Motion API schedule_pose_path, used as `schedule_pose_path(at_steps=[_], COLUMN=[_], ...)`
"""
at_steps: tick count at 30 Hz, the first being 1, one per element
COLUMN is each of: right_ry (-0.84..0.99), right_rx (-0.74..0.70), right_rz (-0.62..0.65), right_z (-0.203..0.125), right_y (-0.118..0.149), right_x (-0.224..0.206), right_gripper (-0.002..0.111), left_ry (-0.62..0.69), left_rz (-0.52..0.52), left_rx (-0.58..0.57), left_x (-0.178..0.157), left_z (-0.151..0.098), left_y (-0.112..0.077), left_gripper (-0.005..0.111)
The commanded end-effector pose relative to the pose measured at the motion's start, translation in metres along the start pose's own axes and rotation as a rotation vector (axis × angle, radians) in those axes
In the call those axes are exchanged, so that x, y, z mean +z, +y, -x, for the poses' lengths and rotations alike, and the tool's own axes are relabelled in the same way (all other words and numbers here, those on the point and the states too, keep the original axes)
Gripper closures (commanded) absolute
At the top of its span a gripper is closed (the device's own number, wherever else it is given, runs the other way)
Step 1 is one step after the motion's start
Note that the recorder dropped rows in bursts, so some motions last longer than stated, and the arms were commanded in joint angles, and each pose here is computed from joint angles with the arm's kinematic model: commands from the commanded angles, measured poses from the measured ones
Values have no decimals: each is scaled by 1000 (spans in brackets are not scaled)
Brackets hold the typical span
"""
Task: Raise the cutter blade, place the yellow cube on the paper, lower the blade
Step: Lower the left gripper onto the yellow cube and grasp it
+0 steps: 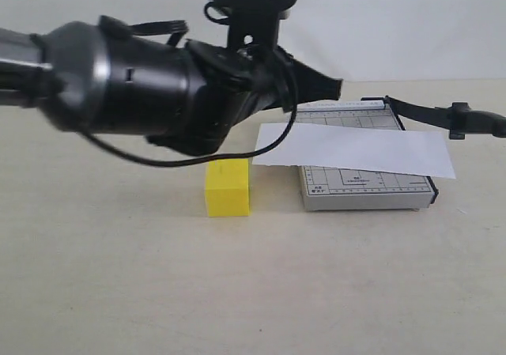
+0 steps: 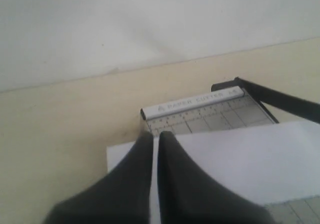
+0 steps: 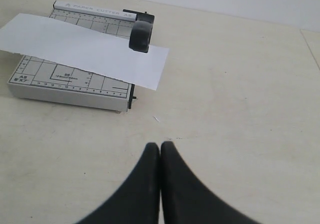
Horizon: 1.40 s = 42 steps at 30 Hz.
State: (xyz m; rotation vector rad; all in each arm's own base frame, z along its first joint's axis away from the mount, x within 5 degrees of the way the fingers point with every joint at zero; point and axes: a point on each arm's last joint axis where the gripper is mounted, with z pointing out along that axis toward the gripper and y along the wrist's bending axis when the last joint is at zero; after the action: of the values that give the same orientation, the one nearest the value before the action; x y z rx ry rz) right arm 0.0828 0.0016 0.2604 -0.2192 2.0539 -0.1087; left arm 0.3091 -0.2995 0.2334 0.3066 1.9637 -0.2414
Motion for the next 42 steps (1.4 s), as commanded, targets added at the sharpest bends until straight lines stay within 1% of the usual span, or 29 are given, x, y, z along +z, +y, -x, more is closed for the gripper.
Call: schedule_pose_path(at_steps=[1,4,6,7,8,9,10,12,14,16,18,20,23,28,30,33,37,42], right_ry=[-8,-6,-6,-6,-6,-6,-6,-4,-4,-4,-4,-4,-4,-2,4,11,10,10], right_rx=[-5,-5,-5,-5,-5,-5,-5,-5,-5,-5,-5,-5,-2,-2,-2,4,11,13], right_rz=[-1,-1,-1,-1,-1,-1,-1,0,0,0,0,0,1,2,3,7,11,13], right_z=[-1,-1,-1,-1,-1,-1,-1,-1,-1,-1,-1,-1,-1,-1,-2,-3,-3,-3], right_y=[0,0,0,0,0,0,0,0,0,0,0,0,0,0,0,1,1,1], right_x=[-1,-1,-1,-1,-1,-1,-1,-1,-1,-1,-1,-1,-1,-1,-1,-1,-1,-1], right_gripper=[108,108,108,108,108,108,108,108,108,108,108,108,108,108,108,108,108,108], left_ry=[26,25,25,32,38,47,58,86,115,142,164,188,221,228,230,249,256,226], left_rz=[9,10,14,14,13,6,-3,8,59,98,105,88,101,90,94,110,138,109], left_rx=[-42,-45,-41,-39,-37,-28,-24,-63,-130,-165,-166,-144,-106,26,48,37,-19,-93], left_x=[-49,-62,-65,-65,-65,-65,-65,-65,-64,-62,-58,-52,-41,-26,-21,-14,-2,9], left_z=[-7,-7,-8,-10,-12,-14,-17,-22,-26,-32,-38,-46,-60,-78,-84,-94,-105,-109], left_y=[12,20,23,25,25,25,25,26,30,32,31,28,26,22,22,24,31,37], left_gripper=[102,102,100,95,89,82,70,42,14,-3,-3,-3,-3,-3,-3,-3,-3,-3])
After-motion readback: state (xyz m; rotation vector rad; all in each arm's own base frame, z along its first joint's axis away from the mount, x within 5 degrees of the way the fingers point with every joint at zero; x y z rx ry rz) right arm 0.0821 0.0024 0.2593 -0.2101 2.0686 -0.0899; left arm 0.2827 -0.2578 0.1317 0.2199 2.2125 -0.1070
